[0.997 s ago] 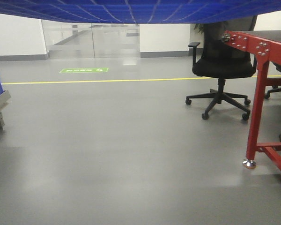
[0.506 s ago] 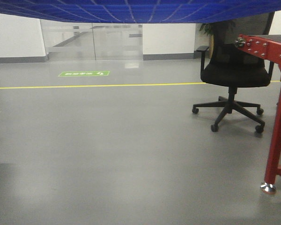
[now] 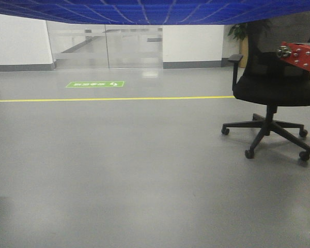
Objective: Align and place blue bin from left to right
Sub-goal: 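Drive the base across the floor carrying the blue bin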
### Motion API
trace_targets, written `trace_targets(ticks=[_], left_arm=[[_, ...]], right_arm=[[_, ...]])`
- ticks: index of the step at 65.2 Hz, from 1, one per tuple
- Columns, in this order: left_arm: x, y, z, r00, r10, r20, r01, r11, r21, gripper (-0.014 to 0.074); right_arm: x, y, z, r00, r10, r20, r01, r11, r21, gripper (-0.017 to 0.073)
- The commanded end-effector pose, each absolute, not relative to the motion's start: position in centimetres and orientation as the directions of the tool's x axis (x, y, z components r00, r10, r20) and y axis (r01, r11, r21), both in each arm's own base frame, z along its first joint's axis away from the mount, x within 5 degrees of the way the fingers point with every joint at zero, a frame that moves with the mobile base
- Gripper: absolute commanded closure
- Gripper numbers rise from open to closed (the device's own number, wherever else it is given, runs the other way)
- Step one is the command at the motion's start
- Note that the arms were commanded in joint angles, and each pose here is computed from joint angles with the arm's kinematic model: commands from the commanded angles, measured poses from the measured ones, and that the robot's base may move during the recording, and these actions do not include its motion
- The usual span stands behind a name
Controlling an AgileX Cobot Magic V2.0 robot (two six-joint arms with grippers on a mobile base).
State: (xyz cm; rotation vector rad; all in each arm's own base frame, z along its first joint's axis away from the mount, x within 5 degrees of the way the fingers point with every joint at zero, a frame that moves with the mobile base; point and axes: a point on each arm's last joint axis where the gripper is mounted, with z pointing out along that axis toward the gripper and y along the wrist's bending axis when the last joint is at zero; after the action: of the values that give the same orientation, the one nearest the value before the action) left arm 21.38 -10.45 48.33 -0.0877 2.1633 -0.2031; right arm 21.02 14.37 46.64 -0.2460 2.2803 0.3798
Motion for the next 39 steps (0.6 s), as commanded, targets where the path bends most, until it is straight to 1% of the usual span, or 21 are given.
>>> trace_targets(ticks=[1,39], left_arm=[[20.8,-9.96,49.94,-0.481,-0.141,-0.865,0.041,0.982,-0.182,0.0705],[20.82,-9.9,49.96,-0.477,-0.137,-0.868,0.038,0.984,-0.176,0.0705]], right_arm=[[21.23,13.63,47.91,-0.592,-0.019,-0.806,-0.273,0.945,0.178,0.064],[21.24,13.65,47.94,-0.589,-0.018,-0.808,-0.274,0.945,0.179,0.064]])
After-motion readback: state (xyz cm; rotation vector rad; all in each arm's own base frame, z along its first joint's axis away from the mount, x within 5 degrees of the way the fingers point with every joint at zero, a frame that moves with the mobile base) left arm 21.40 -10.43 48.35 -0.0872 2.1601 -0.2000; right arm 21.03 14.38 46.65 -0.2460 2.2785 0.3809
